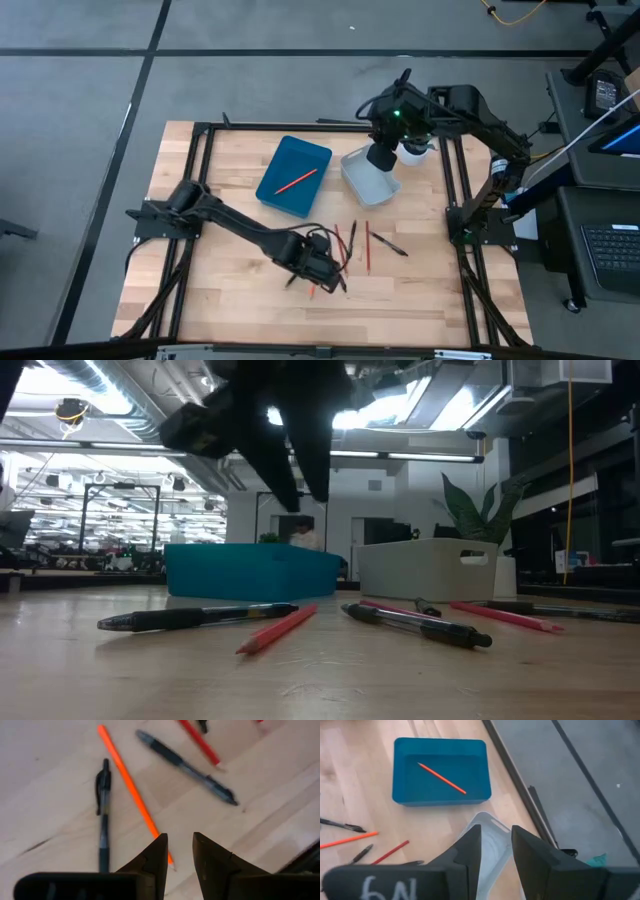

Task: Sort pens & pencils
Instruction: Put the orange pencil into the blue bin

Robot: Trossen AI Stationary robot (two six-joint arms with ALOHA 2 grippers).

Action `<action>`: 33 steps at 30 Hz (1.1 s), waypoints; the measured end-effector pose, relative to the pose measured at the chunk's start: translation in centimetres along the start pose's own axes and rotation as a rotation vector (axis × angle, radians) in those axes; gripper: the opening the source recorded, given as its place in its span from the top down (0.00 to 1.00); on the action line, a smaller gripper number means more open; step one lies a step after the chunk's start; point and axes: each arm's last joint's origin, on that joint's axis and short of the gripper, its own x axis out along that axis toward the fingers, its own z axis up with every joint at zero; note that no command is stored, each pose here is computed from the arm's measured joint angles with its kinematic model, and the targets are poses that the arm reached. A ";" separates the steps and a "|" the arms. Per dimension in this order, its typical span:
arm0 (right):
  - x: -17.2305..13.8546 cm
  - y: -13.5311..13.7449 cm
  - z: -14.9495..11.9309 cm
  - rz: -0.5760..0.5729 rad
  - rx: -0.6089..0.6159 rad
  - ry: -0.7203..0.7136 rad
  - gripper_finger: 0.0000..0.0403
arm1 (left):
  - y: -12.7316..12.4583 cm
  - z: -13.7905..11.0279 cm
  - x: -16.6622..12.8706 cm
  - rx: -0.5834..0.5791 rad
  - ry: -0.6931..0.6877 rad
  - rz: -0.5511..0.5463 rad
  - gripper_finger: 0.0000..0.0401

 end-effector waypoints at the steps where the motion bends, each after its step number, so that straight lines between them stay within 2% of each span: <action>1: 0.0 -0.1 0.0 0.009 0.003 0.002 0.73 | -0.1 0.1 0.5 0.000 0.009 0.016 0.79; 8: 0.1 -0.2 0.0 0.039 0.003 0.006 0.73 | -0.4 0.1 2.4 -0.025 0.044 0.041 0.80; 16: 0.1 -0.1 0.0 0.048 0.001 0.007 0.73 | -0.3 0.3 2.5 -0.067 0.007 0.050 0.80; 23: 0.1 -0.1 0.0 0.048 -0.015 0.006 0.73 | -0.1 0.0 4.5 -0.086 0.022 0.098 0.80; 33: 0.1 -0.1 0.1 0.066 -0.016 0.002 0.73 | 0.2 0.2 4.5 -0.090 0.016 0.120 0.80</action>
